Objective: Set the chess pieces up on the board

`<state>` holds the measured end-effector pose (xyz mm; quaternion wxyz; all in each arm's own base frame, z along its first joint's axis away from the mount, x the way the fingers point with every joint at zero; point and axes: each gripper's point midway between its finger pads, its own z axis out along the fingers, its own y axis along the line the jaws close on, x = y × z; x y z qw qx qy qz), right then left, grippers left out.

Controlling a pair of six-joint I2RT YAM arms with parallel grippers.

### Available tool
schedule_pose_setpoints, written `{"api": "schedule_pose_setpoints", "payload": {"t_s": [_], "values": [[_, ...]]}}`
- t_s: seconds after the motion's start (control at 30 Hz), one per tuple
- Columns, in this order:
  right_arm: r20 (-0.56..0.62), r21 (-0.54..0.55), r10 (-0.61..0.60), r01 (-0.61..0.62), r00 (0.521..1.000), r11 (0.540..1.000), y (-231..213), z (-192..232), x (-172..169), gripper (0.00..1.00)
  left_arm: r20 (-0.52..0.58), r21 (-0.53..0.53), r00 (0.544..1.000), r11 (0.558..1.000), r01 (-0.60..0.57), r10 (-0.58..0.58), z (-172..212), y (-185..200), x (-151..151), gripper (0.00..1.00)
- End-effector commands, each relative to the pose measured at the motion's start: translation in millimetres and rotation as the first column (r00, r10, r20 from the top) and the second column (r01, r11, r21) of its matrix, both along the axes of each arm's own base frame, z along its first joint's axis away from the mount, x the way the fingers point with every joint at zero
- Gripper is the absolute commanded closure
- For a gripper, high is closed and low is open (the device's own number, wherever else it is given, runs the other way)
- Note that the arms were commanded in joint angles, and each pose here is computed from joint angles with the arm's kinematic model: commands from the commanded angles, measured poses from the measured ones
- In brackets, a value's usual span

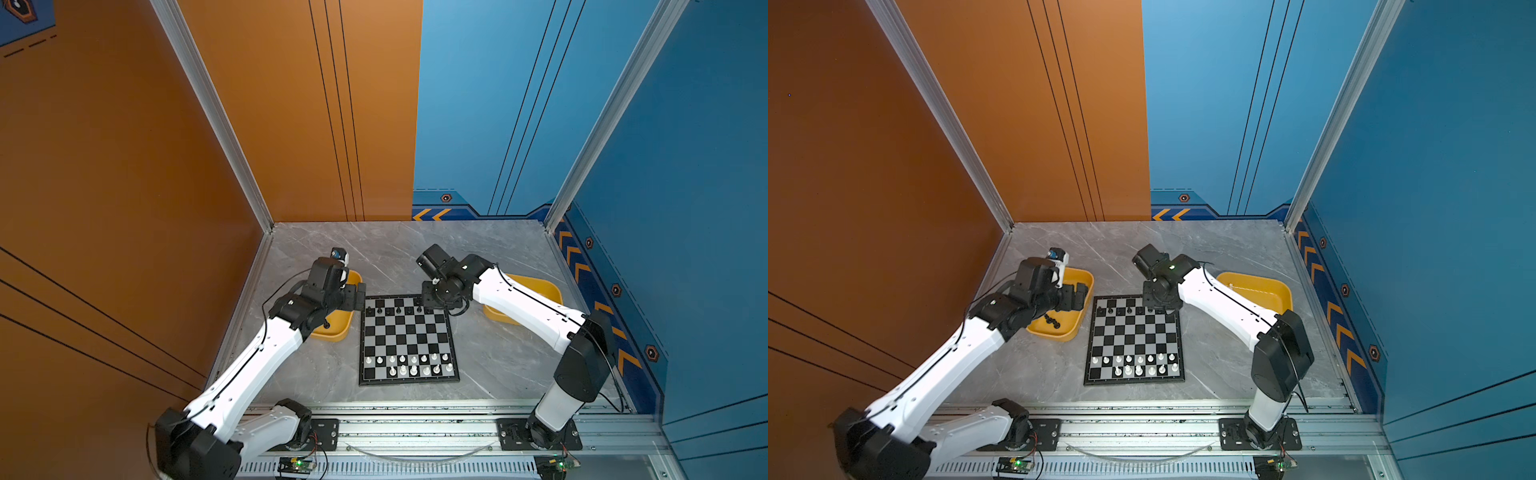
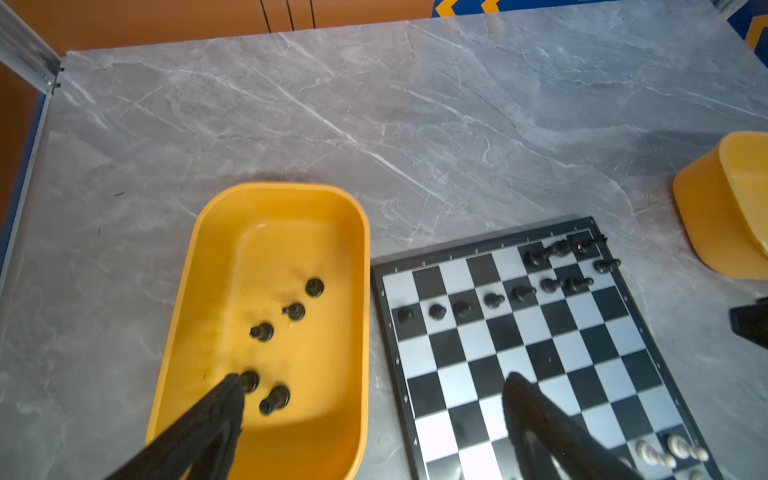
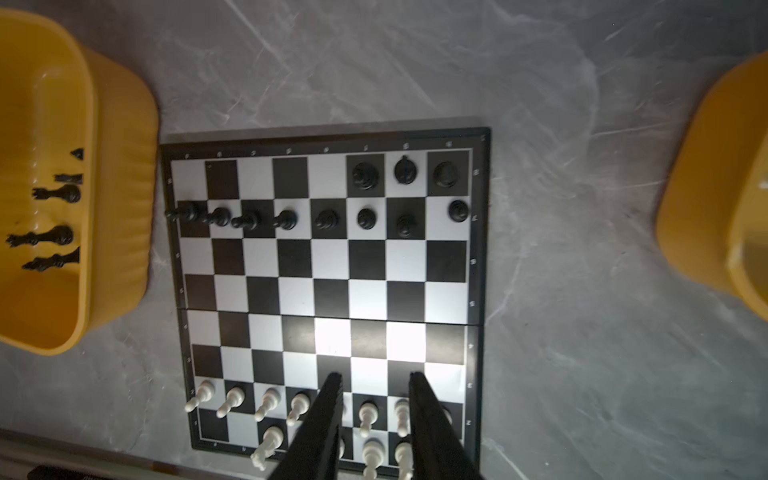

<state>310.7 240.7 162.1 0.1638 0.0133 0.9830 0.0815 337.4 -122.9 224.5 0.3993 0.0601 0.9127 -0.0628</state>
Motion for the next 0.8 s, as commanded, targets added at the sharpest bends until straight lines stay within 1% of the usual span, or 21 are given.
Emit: {"api": "schedule_pose_setpoints", "payload": {"t_s": [0.0,0.23,0.4,0.53,0.67,0.77], "values": [[-0.021,-0.036,-0.013,0.012,1.000,0.999,-30,-4,6,0.69,0.053,-0.025,0.998,0.999,0.030,-0.029,22,-19,35,0.02],[-0.041,-0.001,-0.136,0.136,0.990,0.991,-79,-9,39,0.70,0.038,-0.005,0.999,0.999,0.034,-0.033,17,-52,90,0.02],[-0.035,-0.018,-0.255,0.255,0.966,0.967,-134,-10,59,0.70,0.042,-0.020,0.998,0.999,0.042,-0.041,18,-90,119,0.02],[-0.037,-0.041,-0.338,0.337,0.940,0.941,-175,-21,74,0.70,0.029,-0.012,0.994,0.995,0.103,-0.103,12,-130,127,0.02],[-0.058,-0.051,-0.385,0.382,0.921,0.923,-197,-38,91,0.71,0.018,-0.003,0.982,0.982,0.187,-0.187,5,-160,126,0.02],[-0.078,-0.059,-0.405,0.402,0.911,0.914,-206,-52,98,0.71,0.008,-0.021,0.974,0.974,0.226,-0.226,3,-171,130,0.02]]}}
